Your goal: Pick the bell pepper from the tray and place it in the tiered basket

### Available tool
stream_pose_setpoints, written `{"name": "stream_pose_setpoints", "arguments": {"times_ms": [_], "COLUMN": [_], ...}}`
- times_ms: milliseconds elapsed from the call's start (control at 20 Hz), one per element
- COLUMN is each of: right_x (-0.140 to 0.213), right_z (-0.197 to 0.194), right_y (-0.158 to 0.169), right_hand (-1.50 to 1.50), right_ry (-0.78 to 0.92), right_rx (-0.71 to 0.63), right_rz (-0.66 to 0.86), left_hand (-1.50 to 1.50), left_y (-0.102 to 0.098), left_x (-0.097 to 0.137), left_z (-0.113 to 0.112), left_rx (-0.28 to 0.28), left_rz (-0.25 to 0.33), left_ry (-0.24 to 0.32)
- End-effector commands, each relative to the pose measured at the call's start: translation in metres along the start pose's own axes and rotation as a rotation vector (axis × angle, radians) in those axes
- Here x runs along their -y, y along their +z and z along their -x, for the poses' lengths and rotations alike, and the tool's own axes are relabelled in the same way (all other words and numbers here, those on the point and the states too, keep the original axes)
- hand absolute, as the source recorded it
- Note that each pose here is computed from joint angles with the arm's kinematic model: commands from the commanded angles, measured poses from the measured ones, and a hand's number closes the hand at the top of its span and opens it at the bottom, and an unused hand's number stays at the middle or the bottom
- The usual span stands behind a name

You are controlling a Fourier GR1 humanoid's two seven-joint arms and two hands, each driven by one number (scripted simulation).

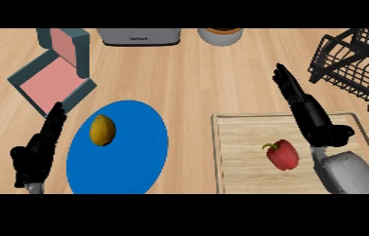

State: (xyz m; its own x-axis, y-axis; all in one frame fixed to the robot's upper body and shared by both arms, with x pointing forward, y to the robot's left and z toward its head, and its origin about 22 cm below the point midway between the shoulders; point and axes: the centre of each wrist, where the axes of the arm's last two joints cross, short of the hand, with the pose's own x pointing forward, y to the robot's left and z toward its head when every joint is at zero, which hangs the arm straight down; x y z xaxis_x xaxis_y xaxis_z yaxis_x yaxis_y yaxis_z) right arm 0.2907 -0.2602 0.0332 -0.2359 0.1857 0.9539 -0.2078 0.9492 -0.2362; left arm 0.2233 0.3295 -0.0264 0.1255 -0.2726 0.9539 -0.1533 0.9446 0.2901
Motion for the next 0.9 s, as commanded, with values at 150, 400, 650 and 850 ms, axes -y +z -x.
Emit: {"name": "stream_pose_setpoints", "arguments": {"times_ms": [150,400,650,850], "right_x": [0.031,0.094,0.074,0.094], "right_z": [-0.036,0.004,-0.026,-0.077], "right_y": [0.021,0.066,0.125,0.132], "right_hand": [1.50,-1.50,-1.50,-1.50], "right_ry": [-0.132,0.195,0.133,0.282], "right_rx": [0.092,-0.180,-0.104,-0.164], "right_rz": [-0.047,0.449,0.500,0.319], "left_hand": [0.00,0.00,0.00,0.00], "left_y": [-0.024,-0.023,-0.025,-0.041], "left_x": [0.002,-0.006,0.010,0.011], "left_z": [-0.053,-0.041,-0.047,-0.081], "left_rx": [0.123,0.082,0.100,0.100], "left_rz": [-0.052,-0.055,-0.006,-0.025], "left_ry": [-0.106,-0.121,-0.121,-0.123]}}
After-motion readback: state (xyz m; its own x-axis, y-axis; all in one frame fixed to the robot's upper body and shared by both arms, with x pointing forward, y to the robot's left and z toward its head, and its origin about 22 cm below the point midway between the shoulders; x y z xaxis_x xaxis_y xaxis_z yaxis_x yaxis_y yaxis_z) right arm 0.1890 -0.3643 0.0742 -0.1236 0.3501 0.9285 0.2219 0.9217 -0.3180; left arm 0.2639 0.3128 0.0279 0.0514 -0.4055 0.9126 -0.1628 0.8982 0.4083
